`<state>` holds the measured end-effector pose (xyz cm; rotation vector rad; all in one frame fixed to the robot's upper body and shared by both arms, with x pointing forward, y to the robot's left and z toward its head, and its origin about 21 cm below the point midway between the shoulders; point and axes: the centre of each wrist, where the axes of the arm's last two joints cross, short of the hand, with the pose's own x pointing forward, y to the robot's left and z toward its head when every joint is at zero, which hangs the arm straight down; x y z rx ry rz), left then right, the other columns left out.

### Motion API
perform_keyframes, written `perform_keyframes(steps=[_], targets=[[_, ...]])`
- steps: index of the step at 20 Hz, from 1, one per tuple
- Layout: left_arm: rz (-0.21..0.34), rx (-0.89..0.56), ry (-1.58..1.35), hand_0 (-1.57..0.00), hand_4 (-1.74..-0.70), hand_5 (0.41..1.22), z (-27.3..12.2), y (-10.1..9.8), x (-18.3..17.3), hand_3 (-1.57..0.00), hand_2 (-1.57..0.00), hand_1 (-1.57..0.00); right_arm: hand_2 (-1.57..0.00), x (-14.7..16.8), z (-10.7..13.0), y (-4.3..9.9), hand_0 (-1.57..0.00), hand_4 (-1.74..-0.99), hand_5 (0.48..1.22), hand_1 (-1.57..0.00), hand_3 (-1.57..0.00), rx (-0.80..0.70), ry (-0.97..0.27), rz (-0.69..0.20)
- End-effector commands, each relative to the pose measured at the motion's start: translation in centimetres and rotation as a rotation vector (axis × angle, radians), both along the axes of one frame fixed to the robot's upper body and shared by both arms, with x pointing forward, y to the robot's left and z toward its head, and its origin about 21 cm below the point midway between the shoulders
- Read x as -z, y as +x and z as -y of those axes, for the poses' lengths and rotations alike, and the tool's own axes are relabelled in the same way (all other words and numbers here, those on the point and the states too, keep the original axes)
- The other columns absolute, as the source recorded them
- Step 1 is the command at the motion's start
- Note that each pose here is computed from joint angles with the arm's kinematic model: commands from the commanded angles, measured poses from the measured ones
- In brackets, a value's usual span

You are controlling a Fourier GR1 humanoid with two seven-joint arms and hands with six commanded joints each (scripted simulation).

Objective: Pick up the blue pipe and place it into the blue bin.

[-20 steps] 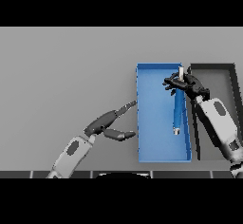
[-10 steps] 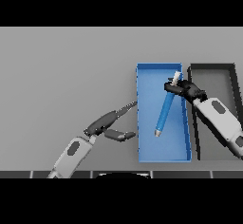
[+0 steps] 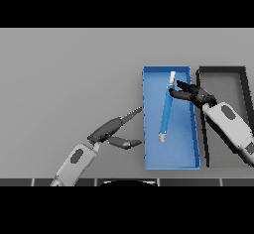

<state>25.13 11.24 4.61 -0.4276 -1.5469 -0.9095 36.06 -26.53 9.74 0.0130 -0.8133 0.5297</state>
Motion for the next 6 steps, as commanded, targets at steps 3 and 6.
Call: perform_keyframes(steps=[3,6], targets=[[-0.001,0.005,-0.005,0.0,-0.89,0.479,0.09,0.11,-0.18,0.0,0.0,0.0,-0.02,0.01,-0.37,-0.06,-0.21,-1.152,0.802,-0.1,0.0,-0.011,-0.009,0.005],[0.0,0.008,-0.012,0.0,-0.89,0.48,0.15,-0.27,-0.46,0.0,0.0,0.0,-0.02,-0.16,-0.33,-0.05,-0.21,-1.152,0.798,-0.1,0.0,-0.01,-0.01,0.001]])
